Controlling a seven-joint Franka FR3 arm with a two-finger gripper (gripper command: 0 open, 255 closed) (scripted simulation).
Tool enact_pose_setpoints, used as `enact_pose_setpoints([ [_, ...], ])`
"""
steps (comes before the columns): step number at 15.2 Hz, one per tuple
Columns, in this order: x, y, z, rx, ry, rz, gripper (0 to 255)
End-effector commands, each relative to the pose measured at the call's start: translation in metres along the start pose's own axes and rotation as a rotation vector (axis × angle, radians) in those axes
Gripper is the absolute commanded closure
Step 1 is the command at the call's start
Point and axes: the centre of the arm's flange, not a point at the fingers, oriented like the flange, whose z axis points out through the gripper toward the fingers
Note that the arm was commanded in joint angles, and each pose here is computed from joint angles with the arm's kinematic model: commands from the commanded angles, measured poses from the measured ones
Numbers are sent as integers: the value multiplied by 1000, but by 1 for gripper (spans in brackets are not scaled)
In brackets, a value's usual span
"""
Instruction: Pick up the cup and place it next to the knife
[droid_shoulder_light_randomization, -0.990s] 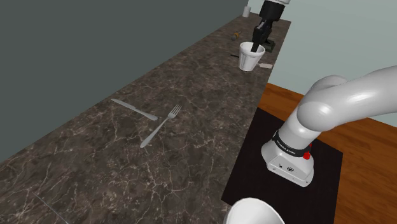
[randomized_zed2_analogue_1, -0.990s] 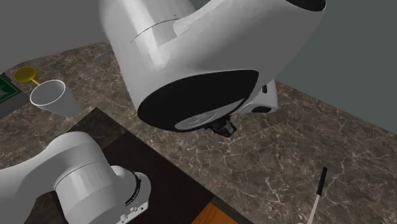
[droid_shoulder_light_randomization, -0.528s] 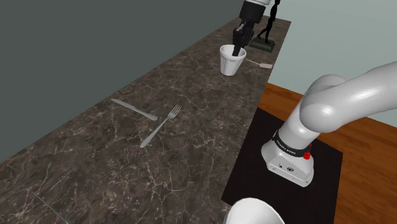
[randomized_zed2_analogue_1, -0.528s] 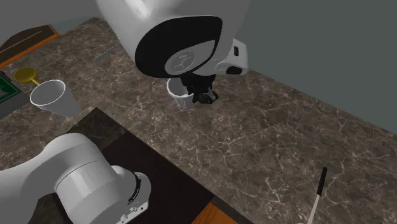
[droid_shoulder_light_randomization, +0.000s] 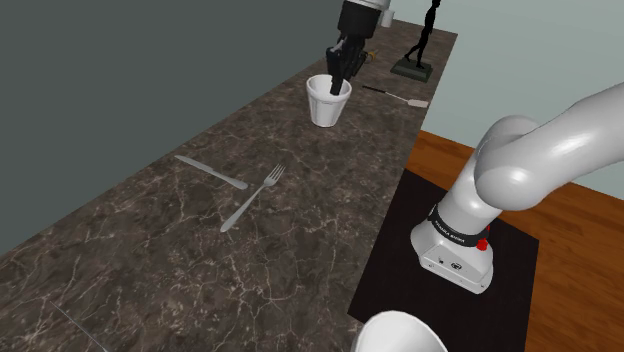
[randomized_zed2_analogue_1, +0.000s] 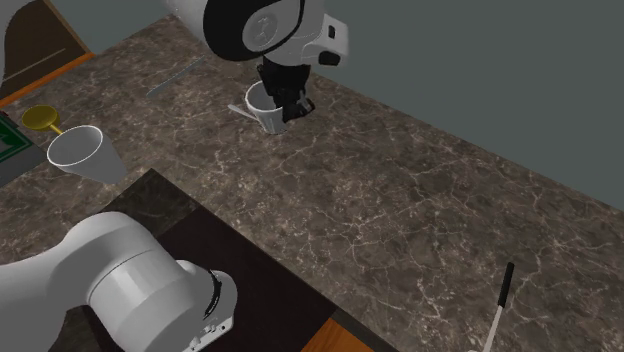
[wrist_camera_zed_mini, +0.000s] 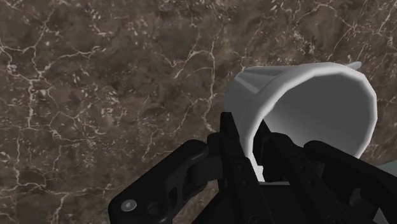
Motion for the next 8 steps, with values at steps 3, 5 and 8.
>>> enact_pose_setpoints([
  [3, 18, -50, 11, 1, 1, 1, 255],
  [5, 27, -74, 16, 1, 1, 1, 255],
  [8, 40, -111, 23, 1, 1, 1, 255],
])
